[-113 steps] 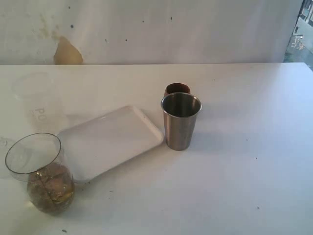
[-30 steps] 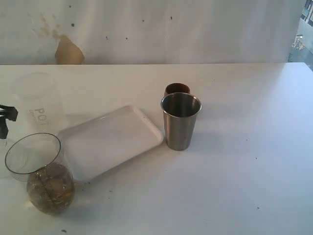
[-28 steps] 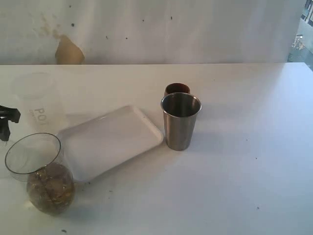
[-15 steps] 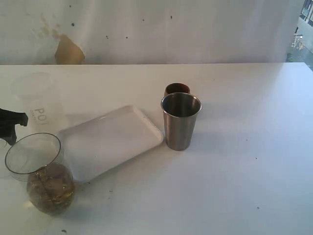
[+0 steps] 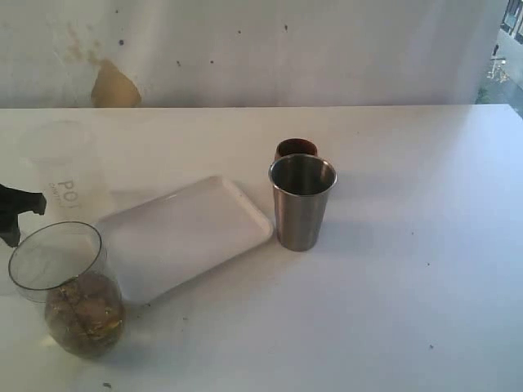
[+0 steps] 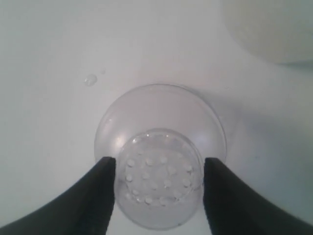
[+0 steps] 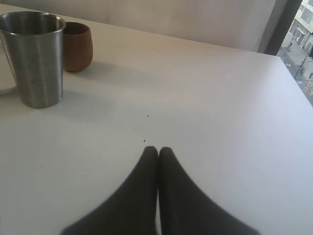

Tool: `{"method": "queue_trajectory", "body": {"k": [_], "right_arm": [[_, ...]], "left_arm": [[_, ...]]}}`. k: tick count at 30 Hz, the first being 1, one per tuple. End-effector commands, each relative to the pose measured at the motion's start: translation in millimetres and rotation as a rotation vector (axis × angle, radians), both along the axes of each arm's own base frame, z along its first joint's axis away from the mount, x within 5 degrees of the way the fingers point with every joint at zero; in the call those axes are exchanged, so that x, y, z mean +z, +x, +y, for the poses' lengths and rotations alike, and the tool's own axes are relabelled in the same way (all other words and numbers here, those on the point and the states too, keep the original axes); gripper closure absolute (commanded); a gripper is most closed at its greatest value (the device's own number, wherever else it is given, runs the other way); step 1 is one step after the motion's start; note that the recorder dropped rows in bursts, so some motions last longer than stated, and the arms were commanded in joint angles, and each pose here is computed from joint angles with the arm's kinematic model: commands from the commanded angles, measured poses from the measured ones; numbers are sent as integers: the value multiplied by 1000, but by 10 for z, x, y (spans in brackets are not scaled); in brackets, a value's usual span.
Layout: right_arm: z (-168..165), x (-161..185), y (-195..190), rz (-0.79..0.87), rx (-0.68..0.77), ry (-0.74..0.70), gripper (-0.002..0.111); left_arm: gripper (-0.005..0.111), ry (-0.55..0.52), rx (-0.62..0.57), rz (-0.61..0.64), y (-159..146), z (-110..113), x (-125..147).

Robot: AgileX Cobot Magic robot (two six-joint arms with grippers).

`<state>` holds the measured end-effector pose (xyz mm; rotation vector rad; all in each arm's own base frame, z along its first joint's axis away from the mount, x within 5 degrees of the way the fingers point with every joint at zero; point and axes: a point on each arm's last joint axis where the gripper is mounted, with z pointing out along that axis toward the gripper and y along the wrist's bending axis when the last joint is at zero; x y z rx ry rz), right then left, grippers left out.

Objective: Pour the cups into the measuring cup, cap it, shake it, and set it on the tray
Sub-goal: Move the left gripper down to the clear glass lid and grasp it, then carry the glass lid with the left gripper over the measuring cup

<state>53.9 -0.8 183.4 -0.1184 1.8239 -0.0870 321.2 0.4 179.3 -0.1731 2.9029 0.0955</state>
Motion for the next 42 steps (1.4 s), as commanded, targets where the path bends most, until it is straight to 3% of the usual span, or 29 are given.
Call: {"method": "queue_trajectory", "body": {"k": [1, 7, 17, 28, 32, 42], "right_arm": [[-1, -7, -2, -5, -1, -4, 108], [-1, -7, -2, -5, -1, -4, 108], [-1, -7, -2, -5, -1, -4, 108], [-1, -7, -2, -5, -1, -4, 108], [-1, -7, -2, -5, -1, -4, 108], [-1, -7, -2, -5, -1, -4, 108]], "left_arm": [[106, 21, -56, 36, -27, 10, -11], [106, 32, -98, 36, -69, 14, 79], [106, 41, -113, -105, -276, 13, 640], [107, -75, -207, -118, -512, -121, 1651], [107, -107, -262, -202, -598, -289, 1885], [107, -185, -442, -193, -807, -960, 1920]]}}
